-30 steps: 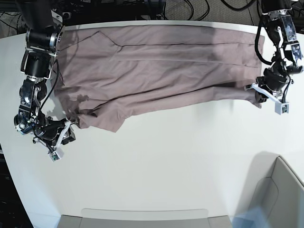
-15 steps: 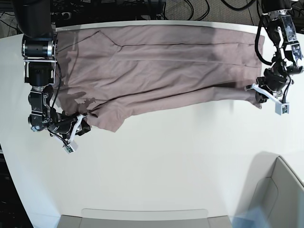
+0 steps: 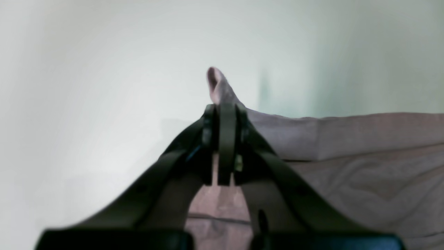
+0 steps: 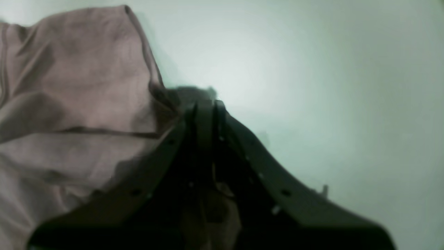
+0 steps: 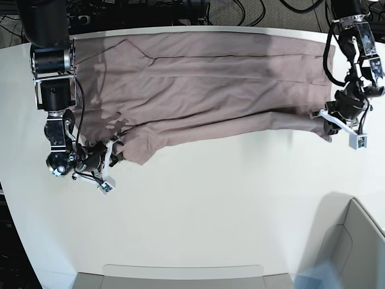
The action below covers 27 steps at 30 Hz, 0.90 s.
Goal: Fold the T-shirt properly
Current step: 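Fold the hem over toward the collar edge with both grippers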
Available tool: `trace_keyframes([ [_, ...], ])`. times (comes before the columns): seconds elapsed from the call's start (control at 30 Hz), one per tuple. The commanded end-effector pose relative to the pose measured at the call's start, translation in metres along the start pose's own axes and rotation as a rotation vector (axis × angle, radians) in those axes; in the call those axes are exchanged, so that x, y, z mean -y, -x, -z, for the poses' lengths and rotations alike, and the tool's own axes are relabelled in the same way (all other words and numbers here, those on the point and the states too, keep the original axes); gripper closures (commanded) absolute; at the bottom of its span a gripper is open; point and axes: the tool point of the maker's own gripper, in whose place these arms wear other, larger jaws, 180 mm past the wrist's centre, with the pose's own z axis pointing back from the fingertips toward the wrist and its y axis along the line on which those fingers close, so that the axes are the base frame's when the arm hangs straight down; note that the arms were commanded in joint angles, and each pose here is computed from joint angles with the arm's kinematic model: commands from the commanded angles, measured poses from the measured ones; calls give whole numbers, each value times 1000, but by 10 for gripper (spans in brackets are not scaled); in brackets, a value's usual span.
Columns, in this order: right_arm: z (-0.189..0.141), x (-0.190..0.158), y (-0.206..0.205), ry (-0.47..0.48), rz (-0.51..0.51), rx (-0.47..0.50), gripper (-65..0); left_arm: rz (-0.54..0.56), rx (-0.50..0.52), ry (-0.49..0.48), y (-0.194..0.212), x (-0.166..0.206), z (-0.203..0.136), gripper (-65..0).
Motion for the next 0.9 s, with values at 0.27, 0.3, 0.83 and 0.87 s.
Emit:
trace_keyframes([
  [0.27, -53, 21, -61, 138, -68, 140, 0, 15, 51, 1, -16, 0, -4, 0],
  [0.3, -59, 24, -61, 153, -61, 140, 0, 14, 52, 0, -17, -1, -4, 0],
  [0.83, -115, 9, -36, 316, -94, 181, 0, 15, 55, -2, -17, -2, -6, 0],
  [0.87, -117, 8, -31, 320, -88, 181, 0, 16, 55, -3, -17, -2, -6, 0],
])
